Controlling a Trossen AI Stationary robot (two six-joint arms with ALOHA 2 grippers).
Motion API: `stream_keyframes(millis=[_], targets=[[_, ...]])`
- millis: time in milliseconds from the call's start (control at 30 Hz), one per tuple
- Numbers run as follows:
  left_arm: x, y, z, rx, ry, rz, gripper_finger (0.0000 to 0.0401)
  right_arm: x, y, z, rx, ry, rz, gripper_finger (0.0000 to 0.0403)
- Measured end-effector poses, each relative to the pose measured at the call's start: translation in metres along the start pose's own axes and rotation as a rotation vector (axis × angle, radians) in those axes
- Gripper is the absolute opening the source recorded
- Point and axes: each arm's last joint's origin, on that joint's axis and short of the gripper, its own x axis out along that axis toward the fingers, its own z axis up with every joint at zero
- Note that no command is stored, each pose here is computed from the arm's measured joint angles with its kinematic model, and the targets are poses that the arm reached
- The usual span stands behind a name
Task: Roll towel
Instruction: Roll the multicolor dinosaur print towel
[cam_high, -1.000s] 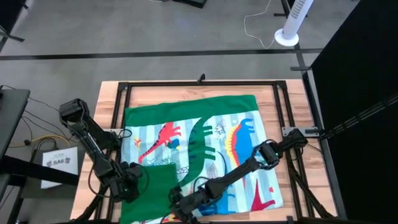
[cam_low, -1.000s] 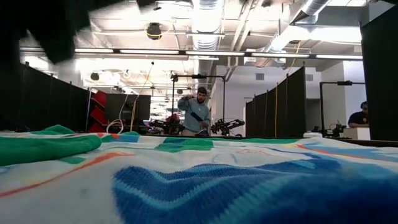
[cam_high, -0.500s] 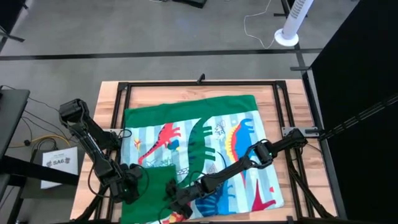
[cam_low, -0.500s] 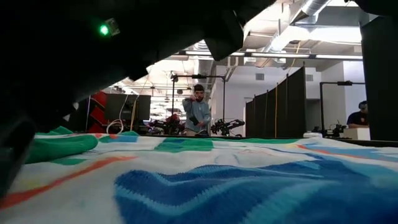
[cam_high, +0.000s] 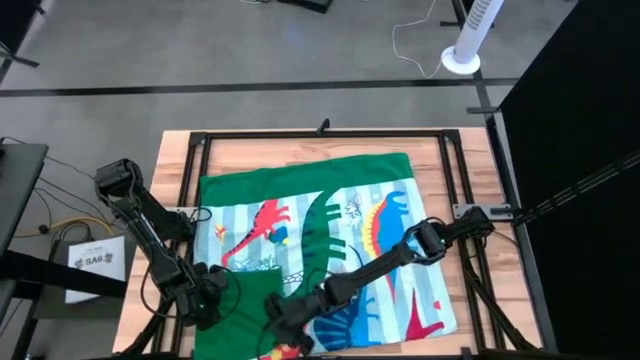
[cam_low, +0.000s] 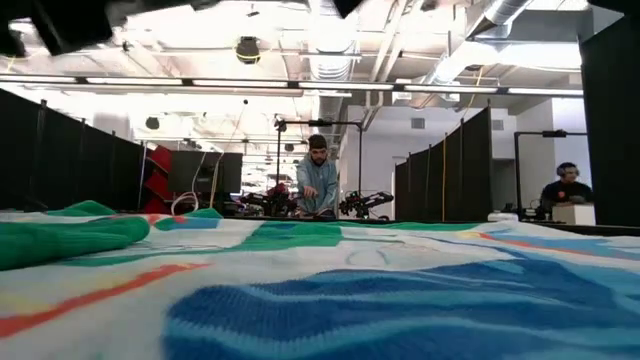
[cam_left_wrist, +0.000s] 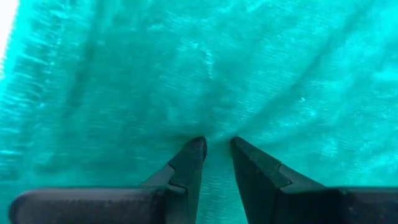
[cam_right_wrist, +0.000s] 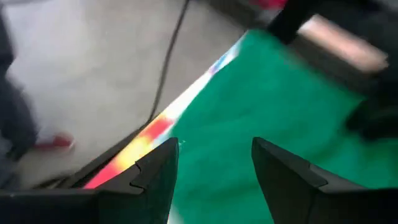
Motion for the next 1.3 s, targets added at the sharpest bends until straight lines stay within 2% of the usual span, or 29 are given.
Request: stream_keyframes(millis=[100,267,467,567,633,733,833,933,1100,1167,1300], targets=[[0.0,0.0,0.0,-0.001,0.001,-0.001,0.0076,0.006,-0.006,-0.007,0.025,-0.049,-0.019,0.0191],[0.0,-0.001,0.0,-0.002,0.001,-0.007,0.0076,0.029,0.011,-0.04,0.095,-0.003,0.01,0.0191],[0.0,0.0,0.0,0.014,0.005,-0.005,0.0076,0.029,0.023,-0.038,0.108,0.035,0.059,0.0191],[0.0,0.0,0.0,0.032,0.014,-0.006,0.0076,0.02,0.022,-0.025,0.107,0.04,0.07,0.0191],[0.0,-0.001,-0.001,0.04,0.043,-0.008,0.0076,0.007,0.012,-0.01,0.117,0.029,0.062,0.0191],[-0.004,0.0,-0.001,0.021,0.117,-0.023,0.0076,-0.018,-0.018,0.009,0.147,0.042,0.024,0.0191],[-0.016,-0.006,0.003,0.005,0.117,-0.078,0.0077,-0.04,-0.042,0.009,0.211,0.147,0.008,0.0191],[-0.031,-0.013,0.01,0.0,0.063,-0.152,0.0077,-0.061,-0.055,0.004,0.299,0.296,0.018,0.0191],[-0.048,-0.009,0.023,-0.034,-0.141,-0.142,0.0077,-0.122,-0.078,0.018,0.376,0.453,0.013,0.0191],[-0.05,-0.004,0.029,-0.051,-0.213,-0.097,0.0077,-0.143,-0.08,0.007,0.421,0.551,0.019,0.0188],[-0.05,0.005,0.043,-0.062,-0.272,-0.019,0.0077,-0.18,-0.068,-0.038,0.518,0.704,0.016,0.0178]])
